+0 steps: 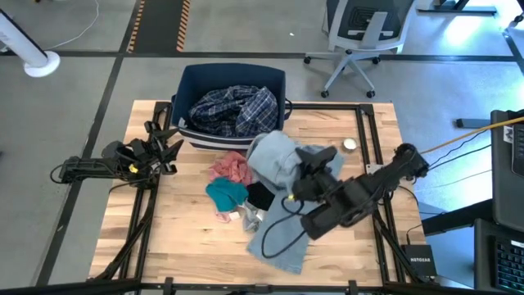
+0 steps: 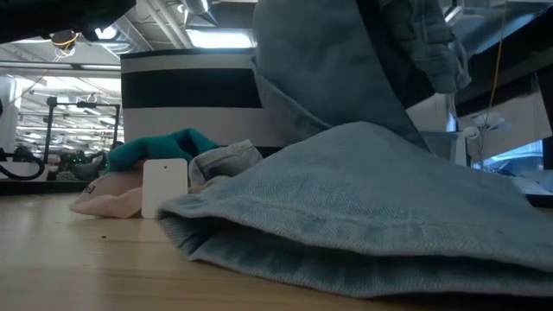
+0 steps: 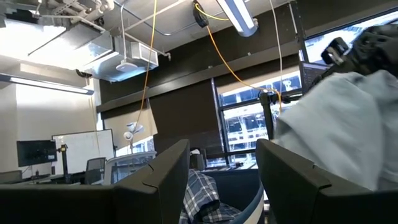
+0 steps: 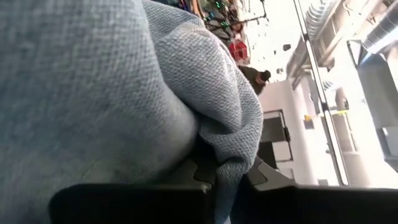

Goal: Sort clothes
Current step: Put the blue jeans into the blue laundry organizer

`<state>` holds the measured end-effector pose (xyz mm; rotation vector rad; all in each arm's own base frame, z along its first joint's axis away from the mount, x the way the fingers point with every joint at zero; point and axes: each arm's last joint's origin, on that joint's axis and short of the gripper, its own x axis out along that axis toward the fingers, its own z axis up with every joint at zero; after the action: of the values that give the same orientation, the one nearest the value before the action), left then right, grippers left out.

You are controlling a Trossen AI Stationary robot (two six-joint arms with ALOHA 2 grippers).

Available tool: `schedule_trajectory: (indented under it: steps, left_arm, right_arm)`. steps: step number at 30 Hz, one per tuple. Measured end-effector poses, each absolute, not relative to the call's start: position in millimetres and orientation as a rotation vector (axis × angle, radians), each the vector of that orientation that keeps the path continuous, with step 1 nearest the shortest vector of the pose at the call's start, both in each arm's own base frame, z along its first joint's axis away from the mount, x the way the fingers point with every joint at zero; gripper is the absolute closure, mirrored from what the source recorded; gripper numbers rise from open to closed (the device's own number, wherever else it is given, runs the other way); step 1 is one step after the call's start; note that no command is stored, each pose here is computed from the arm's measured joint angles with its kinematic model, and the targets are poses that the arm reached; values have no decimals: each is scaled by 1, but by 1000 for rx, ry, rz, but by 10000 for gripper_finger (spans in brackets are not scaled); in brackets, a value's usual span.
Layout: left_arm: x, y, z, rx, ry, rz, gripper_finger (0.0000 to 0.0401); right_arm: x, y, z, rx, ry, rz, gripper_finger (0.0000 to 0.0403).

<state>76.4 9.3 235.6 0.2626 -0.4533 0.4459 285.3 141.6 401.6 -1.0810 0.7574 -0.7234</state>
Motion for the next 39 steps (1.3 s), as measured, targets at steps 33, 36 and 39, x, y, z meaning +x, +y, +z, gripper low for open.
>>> schedule_trajectory:
  steps: [33, 36, 39]
  left_arm:
    - [76, 9, 236, 273, -454, 449, 221]
    - [76, 9, 236, 276, -453, 450, 221]
    - [76, 9, 236, 280, -453, 451, 221]
  right_arm:
    - [311, 9, 537, -1032, 395, -909, 381]
    - [315, -10, 542, -1020, 292, -903, 379]
    - [323, -31, 541, -977, 190, -879, 379]
